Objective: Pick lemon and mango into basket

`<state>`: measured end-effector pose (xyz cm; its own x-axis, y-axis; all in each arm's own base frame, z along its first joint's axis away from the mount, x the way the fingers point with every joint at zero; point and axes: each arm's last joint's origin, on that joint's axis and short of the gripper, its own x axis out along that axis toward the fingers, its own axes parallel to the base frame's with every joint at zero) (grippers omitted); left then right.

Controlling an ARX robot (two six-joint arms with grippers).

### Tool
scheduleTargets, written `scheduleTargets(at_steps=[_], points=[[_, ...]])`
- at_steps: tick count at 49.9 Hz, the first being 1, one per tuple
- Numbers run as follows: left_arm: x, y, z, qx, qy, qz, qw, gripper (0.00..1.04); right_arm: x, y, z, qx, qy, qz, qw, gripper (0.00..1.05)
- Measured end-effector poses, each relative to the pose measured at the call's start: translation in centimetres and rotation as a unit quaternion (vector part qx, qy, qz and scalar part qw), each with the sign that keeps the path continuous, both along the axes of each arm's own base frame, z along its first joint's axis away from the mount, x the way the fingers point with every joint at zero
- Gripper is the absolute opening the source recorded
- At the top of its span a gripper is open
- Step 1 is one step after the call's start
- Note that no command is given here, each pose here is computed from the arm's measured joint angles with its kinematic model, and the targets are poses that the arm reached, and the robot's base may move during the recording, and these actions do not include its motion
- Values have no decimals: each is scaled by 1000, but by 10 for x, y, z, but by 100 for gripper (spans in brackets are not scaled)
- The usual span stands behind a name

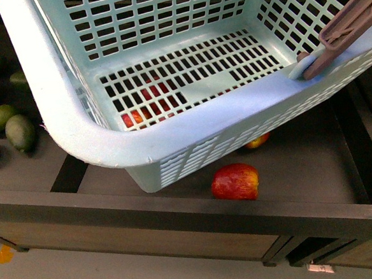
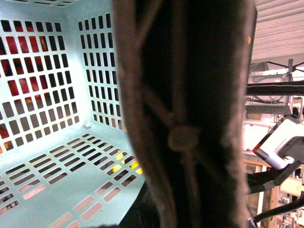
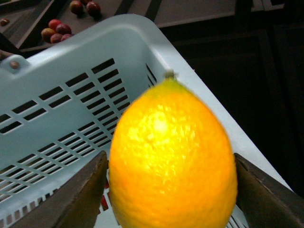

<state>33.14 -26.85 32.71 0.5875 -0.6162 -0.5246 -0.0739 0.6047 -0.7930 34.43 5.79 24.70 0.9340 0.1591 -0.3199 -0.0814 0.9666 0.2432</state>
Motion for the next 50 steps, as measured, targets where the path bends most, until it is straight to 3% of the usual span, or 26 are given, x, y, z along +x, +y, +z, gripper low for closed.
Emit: scheduleTargets(at_steps=[5, 14, 23, 29, 31, 36, 48, 50], points=[[0, 0, 0, 0, 0, 0, 1000, 4, -1, -9, -2, 11, -7, -25, 1000, 97], [0, 0, 0, 0, 1, -2, 1000, 4, -32, -63, 3, 19, -26, -133, 991, 96], [0, 0, 0, 2, -1, 2, 1000, 4, -72, -95, 15, 2, -61, -179, 982, 94], [0, 0, 0, 1, 0, -1, 1000, 4, -97, -91, 11, -62, -170, -82, 980, 74], [-1, -1, 0, 2, -1, -2, 1000, 4, -104, -86, 4, -77, -175, -70, 979, 66], [-1, -2, 0, -1, 1, -6, 1000, 4, -115, -82, -10, -92, -170, -66, 979, 54], [0, 0, 0, 3, -2, 1, 1000, 4, -154, -71, -42, -109, -165, -65, 978, 5], [0, 0, 0, 2, -1, 0, 1000, 4, -157, -70, -44, -112, -165, -64, 978, 2]])
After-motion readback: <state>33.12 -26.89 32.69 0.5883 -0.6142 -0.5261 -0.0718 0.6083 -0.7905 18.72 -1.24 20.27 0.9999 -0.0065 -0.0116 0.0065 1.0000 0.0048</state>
